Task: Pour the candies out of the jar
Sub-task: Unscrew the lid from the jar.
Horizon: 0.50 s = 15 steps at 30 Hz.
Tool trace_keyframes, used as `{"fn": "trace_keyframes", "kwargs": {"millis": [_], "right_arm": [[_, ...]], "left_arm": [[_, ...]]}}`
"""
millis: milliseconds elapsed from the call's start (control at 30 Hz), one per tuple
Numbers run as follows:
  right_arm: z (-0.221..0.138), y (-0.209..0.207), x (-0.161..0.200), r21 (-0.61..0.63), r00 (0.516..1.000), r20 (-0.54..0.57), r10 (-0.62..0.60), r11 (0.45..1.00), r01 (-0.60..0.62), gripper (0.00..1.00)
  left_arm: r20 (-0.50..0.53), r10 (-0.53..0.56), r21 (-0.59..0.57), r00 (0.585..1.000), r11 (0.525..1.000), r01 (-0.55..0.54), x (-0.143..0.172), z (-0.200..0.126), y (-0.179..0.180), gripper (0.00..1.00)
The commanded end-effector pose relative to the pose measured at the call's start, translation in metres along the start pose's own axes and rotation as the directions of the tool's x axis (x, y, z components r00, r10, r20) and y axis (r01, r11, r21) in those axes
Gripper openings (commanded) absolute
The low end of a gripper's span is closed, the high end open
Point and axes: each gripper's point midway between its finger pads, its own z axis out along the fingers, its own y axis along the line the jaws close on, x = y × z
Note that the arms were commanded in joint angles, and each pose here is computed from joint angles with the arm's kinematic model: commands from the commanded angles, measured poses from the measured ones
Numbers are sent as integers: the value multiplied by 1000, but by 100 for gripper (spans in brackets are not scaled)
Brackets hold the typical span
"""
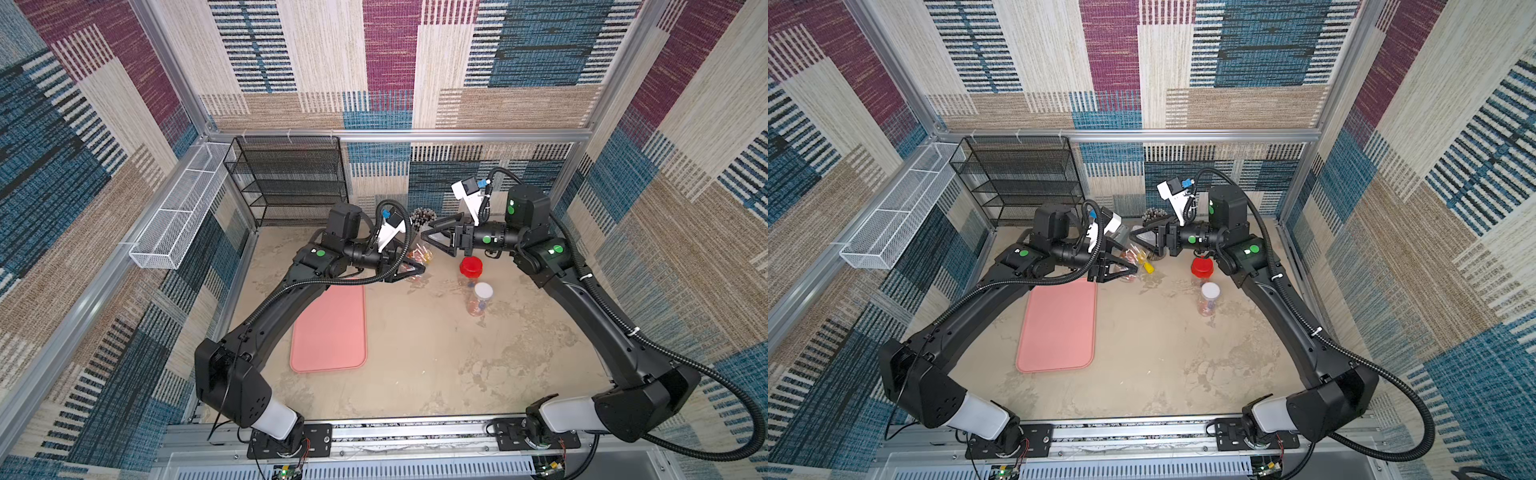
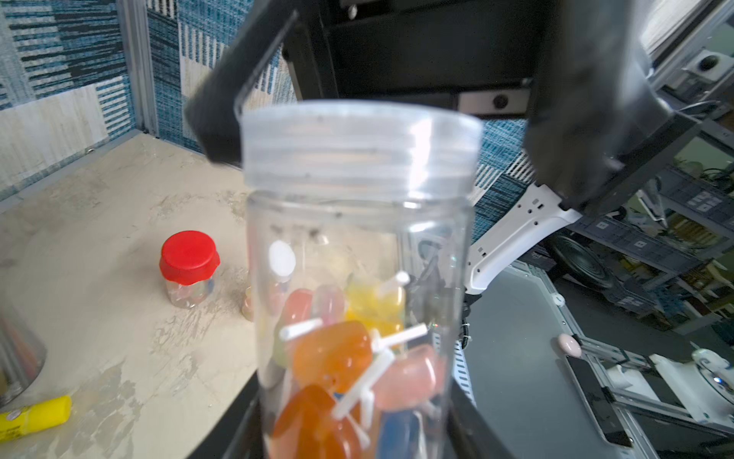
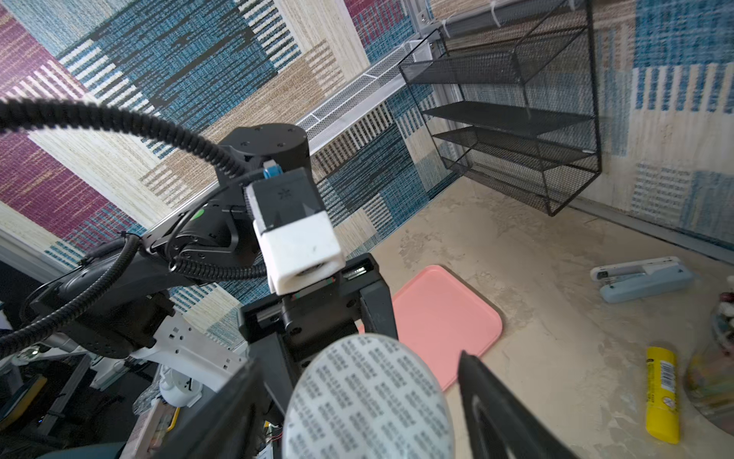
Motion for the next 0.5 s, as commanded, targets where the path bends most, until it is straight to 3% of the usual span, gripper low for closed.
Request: {"fn": "trace_keyframes", "kwargs": {"millis": [0, 100, 233, 467], "right_arm": [[-6, -15, -20, 107, 997, 72, 36, 993, -44, 88], [-9, -36, -30, 220, 986, 135, 94, 968, -122, 88], [-10, -50, -33, 273, 971, 185, 150, 942, -197, 84], [18, -73, 4, 336, 961, 147, 235, 902, -272, 81]], "left_arm": [[13, 37, -131, 999, 991, -35, -1, -2, 22, 0], [12, 29, -222, 999, 975, -26, 7, -3, 40, 0], [-10, 16, -327, 1000, 945, -18, 18, -3, 58, 0], [-78, 45, -455, 996, 887, -76, 35, -2, 73, 0]]}}
